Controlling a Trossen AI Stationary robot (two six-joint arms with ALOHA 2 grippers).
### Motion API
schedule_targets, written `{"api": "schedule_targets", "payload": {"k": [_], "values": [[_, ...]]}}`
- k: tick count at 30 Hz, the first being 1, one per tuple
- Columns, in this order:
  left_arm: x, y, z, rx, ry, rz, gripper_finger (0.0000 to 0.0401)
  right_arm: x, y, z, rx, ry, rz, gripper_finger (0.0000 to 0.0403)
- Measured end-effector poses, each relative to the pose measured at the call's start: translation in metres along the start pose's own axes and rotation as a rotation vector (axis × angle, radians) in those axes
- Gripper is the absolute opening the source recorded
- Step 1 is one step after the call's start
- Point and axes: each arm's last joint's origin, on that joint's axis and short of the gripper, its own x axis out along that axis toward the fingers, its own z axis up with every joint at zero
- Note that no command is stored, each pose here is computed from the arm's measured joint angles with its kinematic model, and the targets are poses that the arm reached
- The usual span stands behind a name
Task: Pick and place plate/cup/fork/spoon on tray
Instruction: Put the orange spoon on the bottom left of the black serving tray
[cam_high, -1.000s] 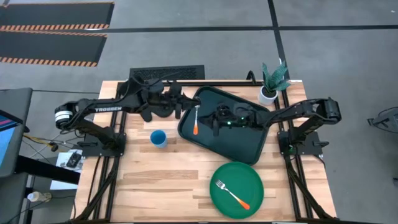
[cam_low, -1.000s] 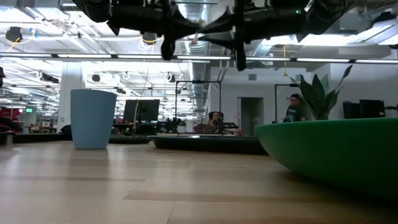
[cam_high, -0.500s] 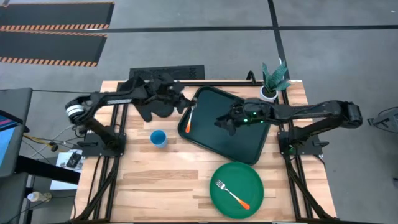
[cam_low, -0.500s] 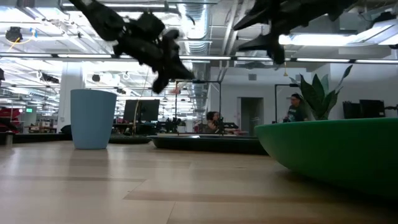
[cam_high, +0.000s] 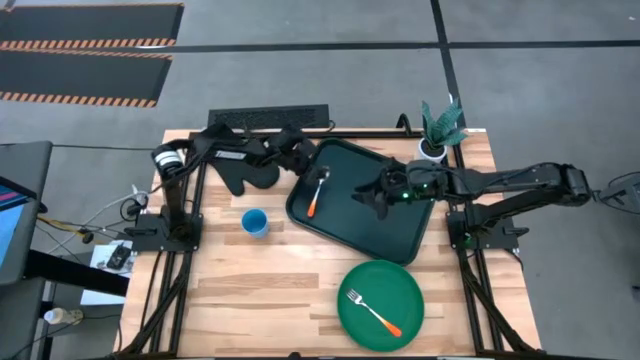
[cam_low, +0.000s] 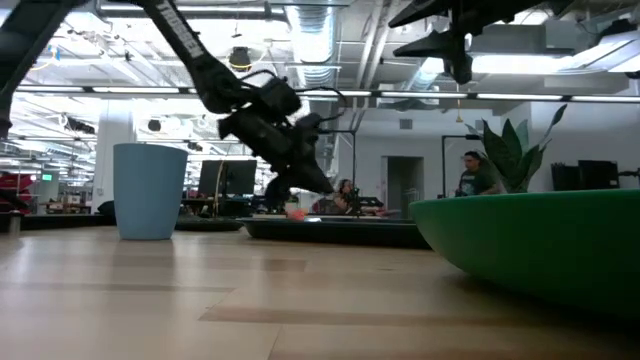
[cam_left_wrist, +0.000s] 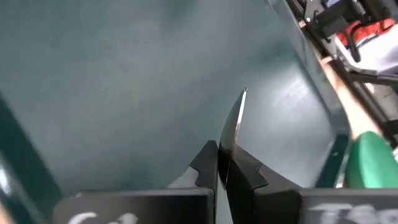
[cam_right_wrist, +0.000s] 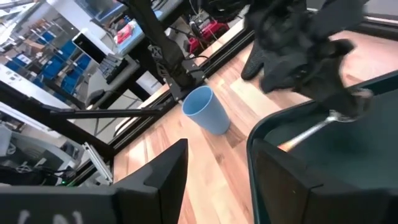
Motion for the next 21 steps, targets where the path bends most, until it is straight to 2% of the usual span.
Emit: {"api": "schedule_targets", "payload": {"k": [8, 21], "values": [[0.019, 0.003, 0.022, 0.064, 0.11, 0.041, 0.0, 0.001, 0.002, -0.003, 0.001, 0.012, 0.007, 0.0199], [0.018, 0.021, 0.016, 0.025, 0.127, 0.079, 0.0, 0.0, 0.007, -0.006, -0.013, 0.018, 0.014, 0.0194]]}}
